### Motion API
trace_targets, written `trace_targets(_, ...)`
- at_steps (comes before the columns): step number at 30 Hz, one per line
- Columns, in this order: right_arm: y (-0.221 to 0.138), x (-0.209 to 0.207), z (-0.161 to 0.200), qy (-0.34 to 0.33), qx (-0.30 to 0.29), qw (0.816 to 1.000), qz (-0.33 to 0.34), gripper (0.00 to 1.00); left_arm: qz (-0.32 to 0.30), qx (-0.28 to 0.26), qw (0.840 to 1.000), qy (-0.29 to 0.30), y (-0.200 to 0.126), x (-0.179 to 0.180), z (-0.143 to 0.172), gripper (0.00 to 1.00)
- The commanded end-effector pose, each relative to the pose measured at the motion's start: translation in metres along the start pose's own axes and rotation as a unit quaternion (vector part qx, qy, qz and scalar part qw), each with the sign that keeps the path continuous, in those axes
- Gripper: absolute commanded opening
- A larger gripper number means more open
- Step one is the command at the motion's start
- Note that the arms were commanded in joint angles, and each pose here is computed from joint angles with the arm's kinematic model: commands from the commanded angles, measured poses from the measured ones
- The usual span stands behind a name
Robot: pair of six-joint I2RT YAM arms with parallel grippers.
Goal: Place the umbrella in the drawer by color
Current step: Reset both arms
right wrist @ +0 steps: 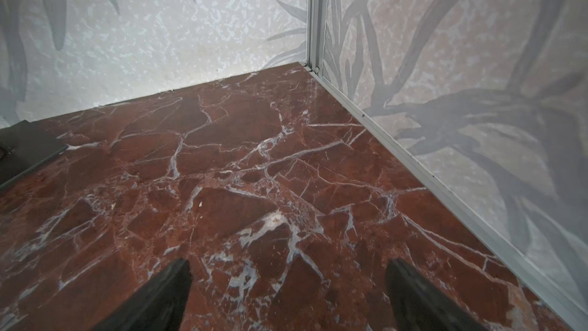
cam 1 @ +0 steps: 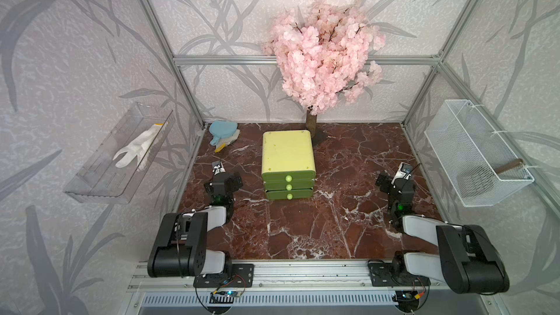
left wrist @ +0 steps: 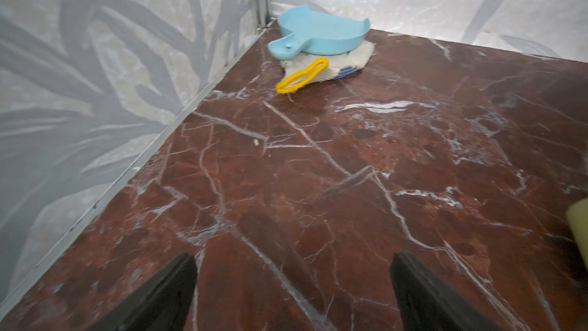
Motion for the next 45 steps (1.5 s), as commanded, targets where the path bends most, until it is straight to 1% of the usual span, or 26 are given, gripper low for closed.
trace_targets(1, -0.001, -0.001, -0.007, 0.004, -0.042, 0.999, -0.009, 0.99, 0.067, -0.121, 0.99, 0.017, -0.008, -0.014, -0.012, 1.0)
trace_targets(2, -0.001, -0.003, -0.001, 0.008, -0.043, 0.999, -0.015, 0.99, 0.08, -0.124, 0.989, 0.024, -0.009, -0.017, -0.011, 1.0)
trace_targets(4, 0.001, -0.004, 0.006, 0.01, -0.074, 0.997, -0.024, 0.99, 0.07, -0.085, 0.993, 0.03, -0.005, -0.018, -0.013, 1.0)
trace_targets(5, 0.004, 0.001, 0.006, 0.002, -0.085, 0.995, -0.046, 0.99, 0.069, -0.056, 0.995, 0.035, 0.0, -0.019, -0.014, 1.0)
trace_targets(6, 0.005, 0.008, 0.009, -0.014, -0.063, 0.995, -0.075, 0.99, 0.072, -0.049, 0.995, 0.043, 0.008, -0.023, -0.017, 1.0)
trace_targets(8, 0.009, 0.016, 0.017, -0.039, -0.029, 0.993, -0.106, 0.99, 0.05, -0.041, 0.997, 0.033, 0.014, -0.02, -0.02, 1.0)
trace_targets(10, 0.013, 0.02, 0.019, -0.044, -0.054, 0.99, -0.122, 0.99, 0.047, -0.023, 0.998, 0.034, 0.015, -0.02, -0.021, 1.0)
trace_targets(12, 0.021, 0.023, 0.015, -0.045, -0.029, 0.993, -0.11, 0.99, 0.046, -0.033, 0.998, 0.034, 0.015, -0.02, -0.02, 1.0)
trace_targets(14, 0.033, 0.025, 0.012, -0.045, -0.008, 0.995, -0.091, 0.99, 0.047, -0.025, 0.998, 0.034, 0.015, -0.019, -0.02, 1.0)
trace_targets(17, 0.042, 0.029, 0.012, -0.054, 0.032, 0.994, -0.088, 0.99, 0.046, -0.025, 0.998, 0.034, 0.015, -0.02, -0.02, 1.0)
trace_targets(19, 0.041, 0.029, 0.013, -0.056, 0.02, 0.994, -0.092, 0.99, 0.046, -0.027, 0.998, 0.033, 0.015, -0.019, -0.02, 1.0)
trace_targets(21, 0.041, 0.029, 0.013, -0.056, 0.027, 0.994, -0.092, 0.99, 0.046, -0.026, 0.998, 0.033, 0.016, -0.02, -0.021, 1.0)
trace_targets(23, 0.041, 0.03, 0.013, -0.06, 0.021, 0.993, -0.097, 0.99, 0.047, -0.022, 0.998, 0.031, 0.017, -0.019, -0.021, 1.0)
trace_targets(27, 0.04, 0.039, 0.014, -0.078, 0.033, 0.987, -0.136, 0.99, 0.047, -0.023, 0.998, 0.031, 0.017, -0.019, -0.021, 1.0)
trace_targets(31, 0.039, 0.04, 0.015, -0.081, 0.032, 0.986, -0.141, 0.99, 0.047, -0.022, 0.998, 0.031, 0.017, -0.019, -0.02, 1.0)
trace_targets(33, 0.038, 0.043, 0.015, -0.085, 0.033, 0.984, -0.155, 0.99, 0.048, -0.023, 0.998, 0.031, 0.017, -0.019, -0.021, 1.0)
trace_targets(45, 0.038, 0.044, 0.016, -0.086, 0.034, 0.983, -0.157, 0.99, 0.049, -0.024, 0.998, 0.03, 0.017, -0.019, -0.021, 1.0)
Point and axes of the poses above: each gripper's point midway between its finger pads, its own y axis out along the fingers, its own x axis along the line the jaws close on, z = x × y, the point moved 7 cm from there along -y, back along the fingers, and after that the axes turned 4 degrees about y, right-handed, at the moved point
